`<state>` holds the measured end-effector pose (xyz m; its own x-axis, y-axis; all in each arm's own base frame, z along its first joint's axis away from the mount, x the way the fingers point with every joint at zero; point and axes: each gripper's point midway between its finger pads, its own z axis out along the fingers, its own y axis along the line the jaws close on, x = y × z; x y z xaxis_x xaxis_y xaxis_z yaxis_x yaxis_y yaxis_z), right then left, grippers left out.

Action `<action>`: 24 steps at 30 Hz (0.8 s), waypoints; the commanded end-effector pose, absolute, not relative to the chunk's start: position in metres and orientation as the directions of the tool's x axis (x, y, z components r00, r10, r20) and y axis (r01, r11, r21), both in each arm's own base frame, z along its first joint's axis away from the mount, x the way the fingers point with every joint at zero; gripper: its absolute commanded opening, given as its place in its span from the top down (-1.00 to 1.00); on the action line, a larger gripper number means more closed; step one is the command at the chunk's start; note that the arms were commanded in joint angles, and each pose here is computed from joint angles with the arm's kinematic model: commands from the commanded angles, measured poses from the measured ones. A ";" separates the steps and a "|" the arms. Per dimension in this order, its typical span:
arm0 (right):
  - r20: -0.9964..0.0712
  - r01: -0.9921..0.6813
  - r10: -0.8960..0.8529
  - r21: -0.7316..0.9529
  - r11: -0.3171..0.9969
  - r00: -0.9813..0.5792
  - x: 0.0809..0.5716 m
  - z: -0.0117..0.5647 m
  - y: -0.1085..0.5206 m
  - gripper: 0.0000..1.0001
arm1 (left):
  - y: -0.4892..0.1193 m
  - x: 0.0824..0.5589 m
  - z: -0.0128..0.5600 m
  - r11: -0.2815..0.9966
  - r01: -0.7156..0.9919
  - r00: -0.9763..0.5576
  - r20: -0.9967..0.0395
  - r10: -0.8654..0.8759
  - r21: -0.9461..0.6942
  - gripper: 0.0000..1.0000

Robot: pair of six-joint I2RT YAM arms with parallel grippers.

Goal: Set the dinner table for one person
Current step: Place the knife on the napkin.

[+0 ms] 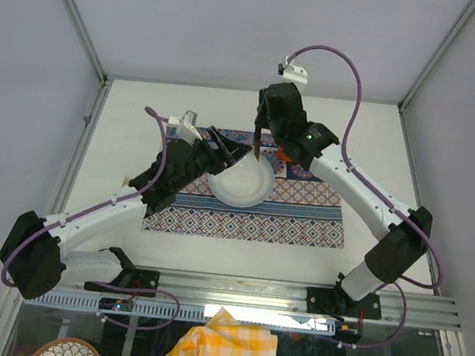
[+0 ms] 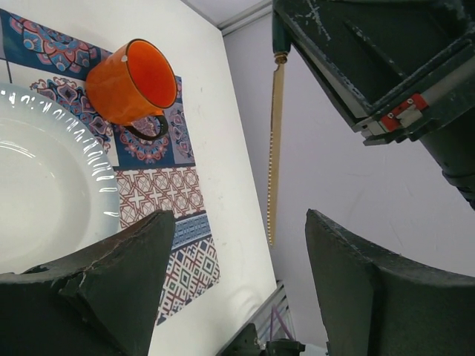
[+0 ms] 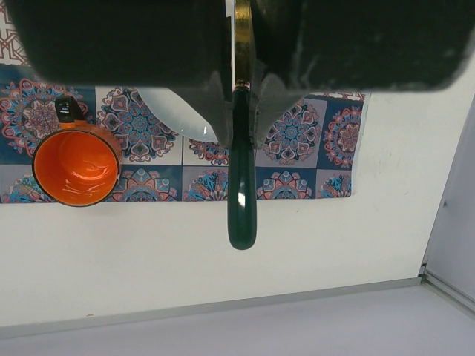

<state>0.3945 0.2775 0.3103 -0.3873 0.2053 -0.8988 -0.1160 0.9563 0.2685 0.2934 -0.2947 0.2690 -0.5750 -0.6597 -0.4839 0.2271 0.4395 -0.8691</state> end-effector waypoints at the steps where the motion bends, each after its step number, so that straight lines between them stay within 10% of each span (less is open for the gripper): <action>1: -0.906 -0.135 0.261 0.319 0.938 -0.333 0.400 0.340 0.284 1.00 | -0.305 0.288 0.313 0.340 0.318 -0.564 -0.465 -0.682 -0.885 -0.45; 24: -0.905 -0.146 0.266 0.328 0.934 -0.333 0.399 0.348 0.286 1.00 | -0.338 0.295 0.316 0.259 0.334 -0.631 -0.419 -0.654 -0.906 -0.42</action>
